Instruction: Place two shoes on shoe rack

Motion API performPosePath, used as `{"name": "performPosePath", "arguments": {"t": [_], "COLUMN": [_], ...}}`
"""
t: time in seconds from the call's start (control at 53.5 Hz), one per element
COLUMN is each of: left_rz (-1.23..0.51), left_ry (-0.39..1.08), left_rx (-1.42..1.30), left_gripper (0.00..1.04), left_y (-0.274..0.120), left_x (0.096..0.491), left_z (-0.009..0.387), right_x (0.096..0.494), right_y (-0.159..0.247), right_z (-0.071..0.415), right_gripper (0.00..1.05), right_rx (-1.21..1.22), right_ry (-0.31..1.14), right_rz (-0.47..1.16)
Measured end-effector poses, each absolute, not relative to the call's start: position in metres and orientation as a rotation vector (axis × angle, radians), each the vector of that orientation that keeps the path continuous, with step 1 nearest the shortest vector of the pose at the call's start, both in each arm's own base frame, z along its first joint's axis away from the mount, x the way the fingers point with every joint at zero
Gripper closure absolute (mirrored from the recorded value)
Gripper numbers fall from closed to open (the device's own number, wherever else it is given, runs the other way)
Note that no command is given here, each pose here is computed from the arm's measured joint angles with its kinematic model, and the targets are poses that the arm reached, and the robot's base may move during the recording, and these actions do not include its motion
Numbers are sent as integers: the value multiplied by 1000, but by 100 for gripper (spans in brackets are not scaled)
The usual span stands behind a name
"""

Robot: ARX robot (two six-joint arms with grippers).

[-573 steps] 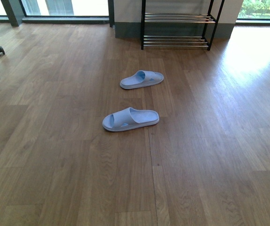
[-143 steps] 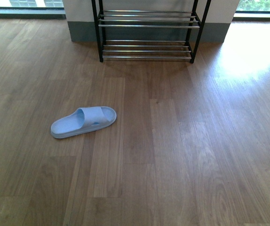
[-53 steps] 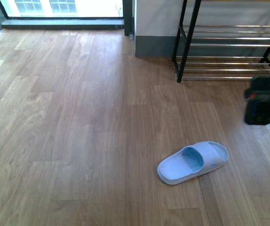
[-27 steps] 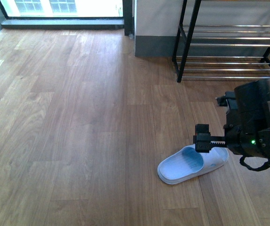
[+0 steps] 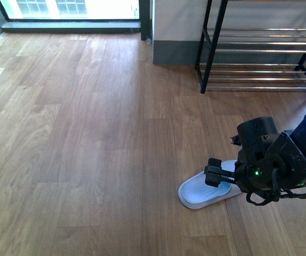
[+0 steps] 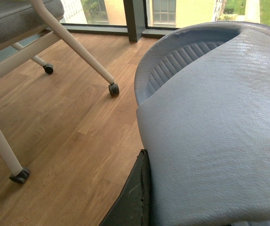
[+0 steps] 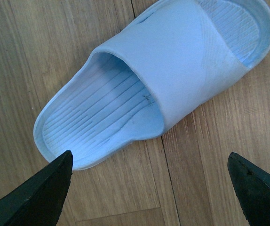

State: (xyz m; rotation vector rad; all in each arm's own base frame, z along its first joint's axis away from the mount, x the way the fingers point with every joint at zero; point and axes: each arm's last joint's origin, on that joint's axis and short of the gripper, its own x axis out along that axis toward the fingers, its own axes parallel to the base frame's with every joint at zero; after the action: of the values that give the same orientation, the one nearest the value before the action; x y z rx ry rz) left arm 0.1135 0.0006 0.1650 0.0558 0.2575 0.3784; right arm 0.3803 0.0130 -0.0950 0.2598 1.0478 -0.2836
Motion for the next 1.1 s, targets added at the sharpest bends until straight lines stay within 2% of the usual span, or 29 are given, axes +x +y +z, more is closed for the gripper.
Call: {"name": "performPosePath", "arguments": {"t": [0.299,0.599,0.823,0.991,1.066,1.104], "left_rz": [378,378,378,378,378,379], "left_ry": [257,257,257,257,257,257], "left_rx": [56,56,56,56,56,56], "left_gripper": [103,103,103,103,103,103], "left_y": [1,1,1,1,1,1], "left_x": [114,114,114,114,114,114], "left_z": [165,165,165,165,165,165], "right_x": [393,392,403,408,412,416], "right_y": [8,-24,-36,-41,-43,-45], "right_z": [-129,-150,-149,-164,-174,-179], "right_gripper": [9,9,9,9,21,21], "right_rx": [189,29,62,43,19,0], "right_ry": [1034,1024,912,876,894,895], "right_rz": [-341,-409,-332,-360,-369,-370]}}
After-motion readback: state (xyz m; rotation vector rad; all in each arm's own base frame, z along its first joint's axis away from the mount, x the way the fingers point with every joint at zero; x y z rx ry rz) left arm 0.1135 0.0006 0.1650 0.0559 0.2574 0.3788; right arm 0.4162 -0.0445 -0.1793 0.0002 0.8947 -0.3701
